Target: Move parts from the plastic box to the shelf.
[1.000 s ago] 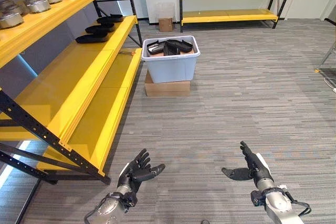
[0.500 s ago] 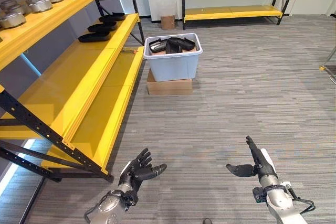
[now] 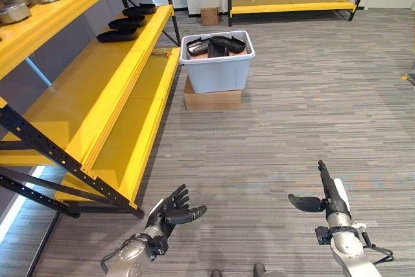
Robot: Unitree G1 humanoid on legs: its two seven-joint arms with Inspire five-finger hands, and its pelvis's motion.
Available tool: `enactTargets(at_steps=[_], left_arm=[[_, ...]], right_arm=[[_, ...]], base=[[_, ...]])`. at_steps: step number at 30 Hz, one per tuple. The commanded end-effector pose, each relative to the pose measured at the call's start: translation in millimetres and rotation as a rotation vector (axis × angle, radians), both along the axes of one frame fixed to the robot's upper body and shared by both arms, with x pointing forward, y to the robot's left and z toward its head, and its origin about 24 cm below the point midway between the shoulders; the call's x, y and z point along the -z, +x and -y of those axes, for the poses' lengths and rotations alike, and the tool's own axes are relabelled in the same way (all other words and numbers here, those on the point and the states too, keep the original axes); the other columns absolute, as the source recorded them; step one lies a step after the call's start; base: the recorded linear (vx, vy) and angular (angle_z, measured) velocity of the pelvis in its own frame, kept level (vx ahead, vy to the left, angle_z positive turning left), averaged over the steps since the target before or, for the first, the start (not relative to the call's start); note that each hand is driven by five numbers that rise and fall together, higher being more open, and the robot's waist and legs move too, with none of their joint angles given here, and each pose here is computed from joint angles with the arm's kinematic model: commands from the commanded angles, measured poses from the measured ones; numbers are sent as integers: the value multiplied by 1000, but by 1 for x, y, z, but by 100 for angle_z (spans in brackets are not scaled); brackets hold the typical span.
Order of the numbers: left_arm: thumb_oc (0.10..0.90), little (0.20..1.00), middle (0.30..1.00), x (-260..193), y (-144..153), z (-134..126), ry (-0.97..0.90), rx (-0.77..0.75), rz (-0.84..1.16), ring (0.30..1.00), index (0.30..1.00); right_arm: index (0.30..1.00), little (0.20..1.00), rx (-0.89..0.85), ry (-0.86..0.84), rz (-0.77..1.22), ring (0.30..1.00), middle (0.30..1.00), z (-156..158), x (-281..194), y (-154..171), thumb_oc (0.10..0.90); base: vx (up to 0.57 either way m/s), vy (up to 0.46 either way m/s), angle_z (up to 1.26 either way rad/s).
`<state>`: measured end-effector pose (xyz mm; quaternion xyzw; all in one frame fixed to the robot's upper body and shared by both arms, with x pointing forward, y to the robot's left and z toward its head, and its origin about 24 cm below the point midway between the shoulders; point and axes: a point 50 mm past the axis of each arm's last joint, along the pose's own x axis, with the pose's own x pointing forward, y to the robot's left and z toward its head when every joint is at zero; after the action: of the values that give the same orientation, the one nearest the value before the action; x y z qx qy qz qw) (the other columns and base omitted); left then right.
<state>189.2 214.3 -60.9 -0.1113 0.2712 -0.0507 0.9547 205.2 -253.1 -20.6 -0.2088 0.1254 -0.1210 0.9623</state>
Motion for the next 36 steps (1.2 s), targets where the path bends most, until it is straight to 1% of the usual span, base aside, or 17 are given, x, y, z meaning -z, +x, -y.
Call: enactTargets(at_steps=[1, 4, 6, 12, 17, 20, 21, 25, 29, 33, 36], left_arm=[[900, 1000, 1000, -43, 33, -20, 89, -24, 241, 1000, 1000], [900, 1000, 1000, -48, 38, -19, 87, -43, 254, 1000, 1000], [900, 1000, 1000, -53, 43, -14, 107, -16, 273, 1000, 1000], [900, 1000, 1000, -57, 50, -3, 93, 31, 280, 1000, 1000], [900, 1000, 1000, -54, 42, 4, 102, 100, 296, 1000, 1000], [900, 1000, 1000, -52, 40, 14, 87, 138, 305, 1000, 1000], [900, 1000, 1000, -50, 39, 19, 56, 143, 297, 1000, 1000], [900, 1000, 1000, -52, 38, 21, -5, 136, 319, 1000, 1000], [900, 1000, 1000, -61, 45, 24, -13, 111, 366, 1000, 1000], [900, 1000, 1000, -73, 51, 34, -56, 109, 432, 1000, 1000], [900, 1000, 1000, -80, 56, 37, -49, 92, 462, 1000, 1000]], right_arm=[[1000, 1000, -44, 60, 281, 1000, 1000, -8, -50, 39, 900], [1000, 1000, -36, 87, 277, 1000, 1000, -11, -47, 40, 900], [1000, 1000, -40, 94, 298, 1000, 1000, -13, -51, 42, 900], [1000, 1000, -87, 55, 316, 1000, 1000, -2, -59, 38, 900], [1000, 1000, -84, 40, 324, 1000, 1000, 2, -58, 31, 900], [1000, 1000, -56, 22, 343, 1000, 1000, 4, -59, 29, 900], [1000, 1000, -53, 22, 339, 1000, 1000, 2, -58, 30, 900], [1000, 1000, -89, 1, 355, 1000, 1000, -4, -62, 34, 900], [1000, 1000, -101, -18, 383, 1000, 1000, -5, -67, 36, 900], [1000, 1000, -112, -54, 435, 1000, 1000, -4, -78, 39, 900], [1000, 1000, -124, -63, 450, 1000, 1000, -5, -84, 42, 900]], base=[[43, 46, -1], [-10, 24, -1], [-37, 99, -21], [214, -84, -13], [365, -247, 36], [342, -268, 54], [441, -317, 99], [362, -287, 74], [287, -248, 13], [313, -222, 24], [197, -152, 4]])
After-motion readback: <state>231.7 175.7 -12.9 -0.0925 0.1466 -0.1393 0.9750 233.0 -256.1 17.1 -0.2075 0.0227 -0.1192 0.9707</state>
